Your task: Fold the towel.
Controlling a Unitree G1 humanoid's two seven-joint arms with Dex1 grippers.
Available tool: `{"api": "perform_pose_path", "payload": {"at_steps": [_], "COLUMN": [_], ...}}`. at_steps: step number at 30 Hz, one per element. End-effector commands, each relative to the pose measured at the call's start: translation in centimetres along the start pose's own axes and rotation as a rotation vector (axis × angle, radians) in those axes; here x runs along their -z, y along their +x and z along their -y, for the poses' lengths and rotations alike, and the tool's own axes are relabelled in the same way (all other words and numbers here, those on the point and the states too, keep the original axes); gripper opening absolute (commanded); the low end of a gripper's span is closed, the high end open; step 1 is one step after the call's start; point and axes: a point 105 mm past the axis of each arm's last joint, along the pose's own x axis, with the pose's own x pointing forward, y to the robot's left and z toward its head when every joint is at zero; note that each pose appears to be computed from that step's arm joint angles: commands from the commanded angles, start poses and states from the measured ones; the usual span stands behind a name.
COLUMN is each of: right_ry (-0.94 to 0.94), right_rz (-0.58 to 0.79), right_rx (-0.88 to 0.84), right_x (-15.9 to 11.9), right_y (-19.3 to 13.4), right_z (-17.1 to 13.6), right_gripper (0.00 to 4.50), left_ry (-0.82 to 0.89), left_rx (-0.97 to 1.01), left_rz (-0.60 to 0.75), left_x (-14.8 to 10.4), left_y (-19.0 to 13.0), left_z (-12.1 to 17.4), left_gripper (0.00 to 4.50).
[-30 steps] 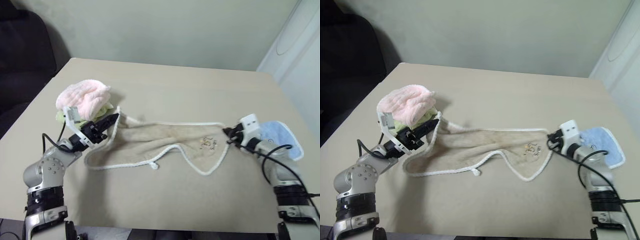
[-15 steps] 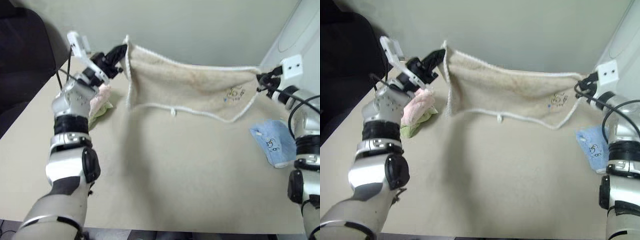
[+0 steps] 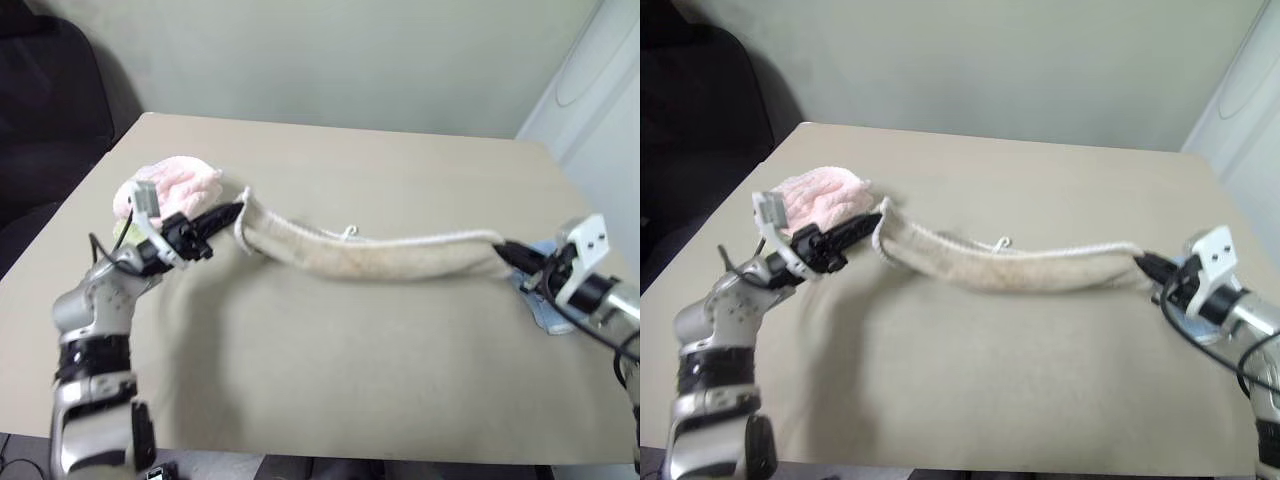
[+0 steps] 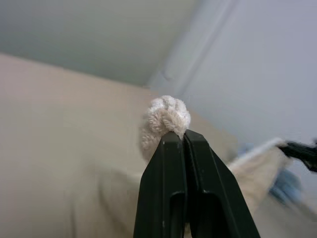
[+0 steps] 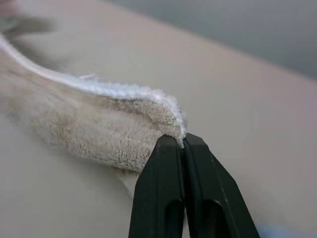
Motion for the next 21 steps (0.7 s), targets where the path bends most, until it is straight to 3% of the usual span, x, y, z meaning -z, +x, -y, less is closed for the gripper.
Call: {"api": "perform_pose_path", "payload": {"at_steps": [1,11,16,21], "right_ry": [0.023,0.07,0.07,0.067], "right_rz": [-0.025,-0.186,-0.266,-0.251], "right_rx": [-0.095,-0.176,-0.179,-0.139], "right_x": [0.2,3.7,5.1,4.8], "right_y": [-1.9,-2.8,-4.3,-5.3], "right_z": [-2.5,-4.3,-4.0,-2.5], "right_gripper": [0.04,0.04,0.04,0.04], "left_ry": [0.039,-0.004,0.036,0.053], "left_rx": [0.07,-0.019,-0.124,-0.19], "left_rz": [-0.113,-0.295,-0.305,-0.265], "left_x": [1.4,5.7,5.3,3.8], "left_y": [-1.4,-4.0,-5.2,-5.6], "left_z": [3.5,3.1,0.7,-1.2], "left_gripper": [0.0,0.0,0.0,0.0]}}
